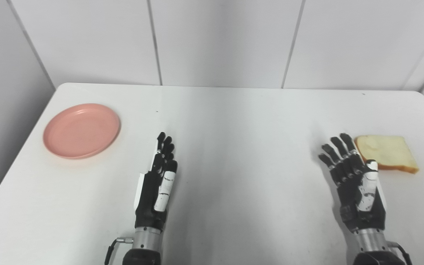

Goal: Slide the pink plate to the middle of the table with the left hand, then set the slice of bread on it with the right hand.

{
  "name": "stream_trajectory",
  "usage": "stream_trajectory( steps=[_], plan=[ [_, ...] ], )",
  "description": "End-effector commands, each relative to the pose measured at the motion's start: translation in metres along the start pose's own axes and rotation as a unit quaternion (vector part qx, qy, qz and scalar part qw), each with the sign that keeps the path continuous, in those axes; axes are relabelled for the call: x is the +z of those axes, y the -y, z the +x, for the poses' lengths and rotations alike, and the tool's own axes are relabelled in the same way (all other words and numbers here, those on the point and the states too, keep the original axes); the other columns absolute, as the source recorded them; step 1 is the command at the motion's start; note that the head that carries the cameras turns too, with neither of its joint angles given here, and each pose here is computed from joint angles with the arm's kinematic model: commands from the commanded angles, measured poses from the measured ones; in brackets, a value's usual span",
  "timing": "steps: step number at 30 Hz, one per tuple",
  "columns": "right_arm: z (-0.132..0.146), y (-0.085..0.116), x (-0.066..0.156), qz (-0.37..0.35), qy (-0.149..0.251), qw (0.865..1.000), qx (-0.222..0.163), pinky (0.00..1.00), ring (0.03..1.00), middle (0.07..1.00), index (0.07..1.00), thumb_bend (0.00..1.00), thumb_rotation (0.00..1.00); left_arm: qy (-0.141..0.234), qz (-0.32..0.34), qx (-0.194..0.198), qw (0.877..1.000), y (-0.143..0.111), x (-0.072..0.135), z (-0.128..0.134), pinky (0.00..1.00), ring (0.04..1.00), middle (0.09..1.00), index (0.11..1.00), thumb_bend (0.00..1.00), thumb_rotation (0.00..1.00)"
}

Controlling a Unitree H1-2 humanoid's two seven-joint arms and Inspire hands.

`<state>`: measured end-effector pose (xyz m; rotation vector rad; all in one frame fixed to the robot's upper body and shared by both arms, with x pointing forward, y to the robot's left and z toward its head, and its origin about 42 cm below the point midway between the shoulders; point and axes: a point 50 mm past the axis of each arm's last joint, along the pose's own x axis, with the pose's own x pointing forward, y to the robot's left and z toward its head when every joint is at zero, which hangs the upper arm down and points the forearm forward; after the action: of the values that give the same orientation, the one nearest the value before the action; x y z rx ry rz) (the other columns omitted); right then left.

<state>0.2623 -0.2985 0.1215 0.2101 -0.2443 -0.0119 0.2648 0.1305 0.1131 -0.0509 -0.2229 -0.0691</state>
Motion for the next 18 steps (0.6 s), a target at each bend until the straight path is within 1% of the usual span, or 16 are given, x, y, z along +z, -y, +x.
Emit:
stream_trajectory(
  steps=[1,5,9,14,18],
  plan=[
    [-0.019,0.016,-0.024,-0.008,-0.032,0.999,-0.015,0.91,0.906,0.946,0.961,0.76,1.0,-0.001,-0.001,0.001,1.0,0.01,-0.013,0.0,0.95,0.988,0.993,1.0,0.65,0.92],
    [-0.018,0.021,-0.03,-0.004,-0.033,0.999,-0.018,0.92,0.912,0.948,0.962,0.75,1.0,-0.001,-0.003,0.001,1.0,0.016,-0.021,0.001,0.95,0.996,1.0,1.0,0.65,0.92],
    [-0.017,0.024,-0.035,-0.004,-0.037,0.999,-0.018,0.96,0.941,0.97,0.991,0.74,1.0,-0.007,-0.006,0.003,1.0,0.02,-0.026,0.001,0.95,0.987,1.0,1.0,0.67,0.89],
    [-0.014,0.027,-0.042,-0.005,-0.043,0.999,-0.017,0.97,0.947,0.979,1.0,0.76,1.0,-0.009,-0.003,0.002,1.0,0.024,-0.033,0.002,0.96,0.982,0.995,1.0,0.65,0.88],
    [-0.014,0.028,-0.044,-0.003,-0.043,0.999,-0.018,0.97,0.958,0.986,1.0,0.76,1.0,-0.009,-0.003,0.003,1.0,0.025,-0.037,0.002,0.95,0.975,0.989,1.0,0.63,0.87]
  ],
)
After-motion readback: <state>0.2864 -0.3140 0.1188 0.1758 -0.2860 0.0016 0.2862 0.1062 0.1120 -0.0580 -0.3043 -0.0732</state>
